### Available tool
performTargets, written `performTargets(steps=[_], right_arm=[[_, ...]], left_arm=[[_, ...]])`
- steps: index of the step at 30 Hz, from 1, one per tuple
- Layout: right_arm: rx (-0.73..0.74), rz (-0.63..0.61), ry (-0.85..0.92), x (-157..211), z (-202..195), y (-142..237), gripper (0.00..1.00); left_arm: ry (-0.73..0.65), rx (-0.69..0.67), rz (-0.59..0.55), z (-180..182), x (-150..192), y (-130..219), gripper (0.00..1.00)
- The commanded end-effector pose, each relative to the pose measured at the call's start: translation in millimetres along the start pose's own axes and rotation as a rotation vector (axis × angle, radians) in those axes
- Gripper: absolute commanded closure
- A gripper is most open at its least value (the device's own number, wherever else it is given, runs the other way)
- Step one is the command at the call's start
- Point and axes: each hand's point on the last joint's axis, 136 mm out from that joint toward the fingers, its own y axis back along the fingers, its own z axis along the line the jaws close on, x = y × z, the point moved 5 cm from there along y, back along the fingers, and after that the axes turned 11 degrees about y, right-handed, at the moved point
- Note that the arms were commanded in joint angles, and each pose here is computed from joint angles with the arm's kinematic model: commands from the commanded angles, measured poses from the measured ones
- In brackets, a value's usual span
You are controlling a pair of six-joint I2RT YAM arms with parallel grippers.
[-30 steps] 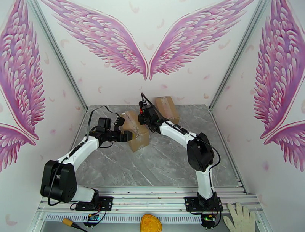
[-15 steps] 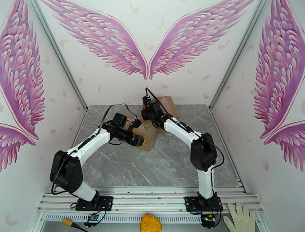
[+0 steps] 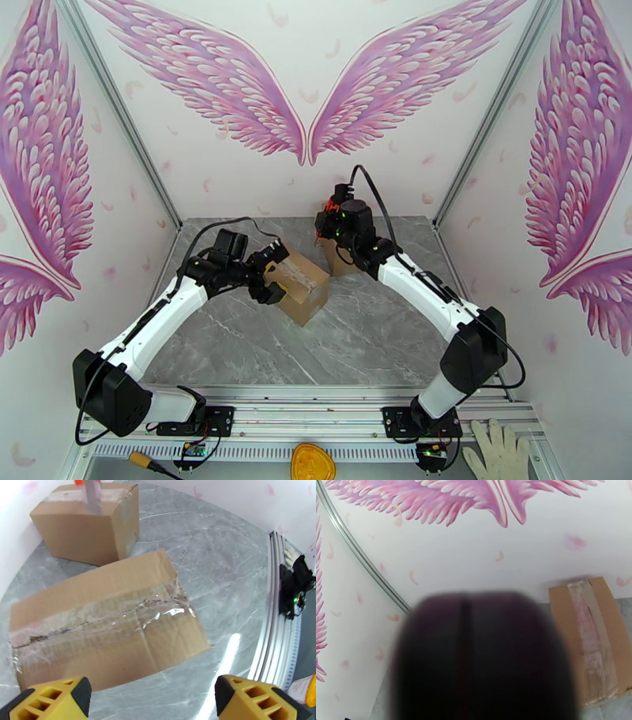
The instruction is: Unpack the express box
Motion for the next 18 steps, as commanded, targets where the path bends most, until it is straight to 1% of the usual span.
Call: performTargets(steps=[1,2,3,4,6,8,10,12,13,15,18], right_arm=[[0.084,-0.017,-0.12,6,-17,32,1.0],[0.103,-0.026,-0.156,10,-22,44,1.0],[0.118,-0.023,-0.184,17,-26,53,1.0],[0.125,-0.015,-0.209,26,-30,61,1.0],[0.145,0.011,-0.233,43,-37,75,1.0],[0.194,0.055,-0.233,62,-44,82,1.0],[0.197,0.082,-0.217,75,-44,83,1.0],[0.185,0.103,-0.196,85,-37,78,1.0],[0.173,0.108,-0.189,87,-33,74,1.0],[0.151,0.118,-0.171,88,-24,65,1.0],[0.139,0.113,-0.166,87,-17,55,1.0]], left_arm=[[-0.271,-0.122,-0.063,13,-5,0,0.09],[-0.29,-0.191,-0.079,23,-5,-1,0.07],[-0.275,-0.242,-0.107,34,-9,2,0.05],[-0.218,-0.268,-0.147,47,-14,7,0.05],[-0.04,-0.288,-0.264,75,-27,23,0.04],[0.141,-0.327,-0.347,102,-32,30,0.01],[0.245,-0.35,-0.331,119,-29,24,0.01],[0.354,-0.326,-0.288,128,-25,11,0.01],[0.394,-0.321,-0.293,133,-30,9,0.03],[0.537,-0.327,-0.258,145,-23,0,0.05],[0.683,-0.254,-0.244,148,-11,-10,0.07]])
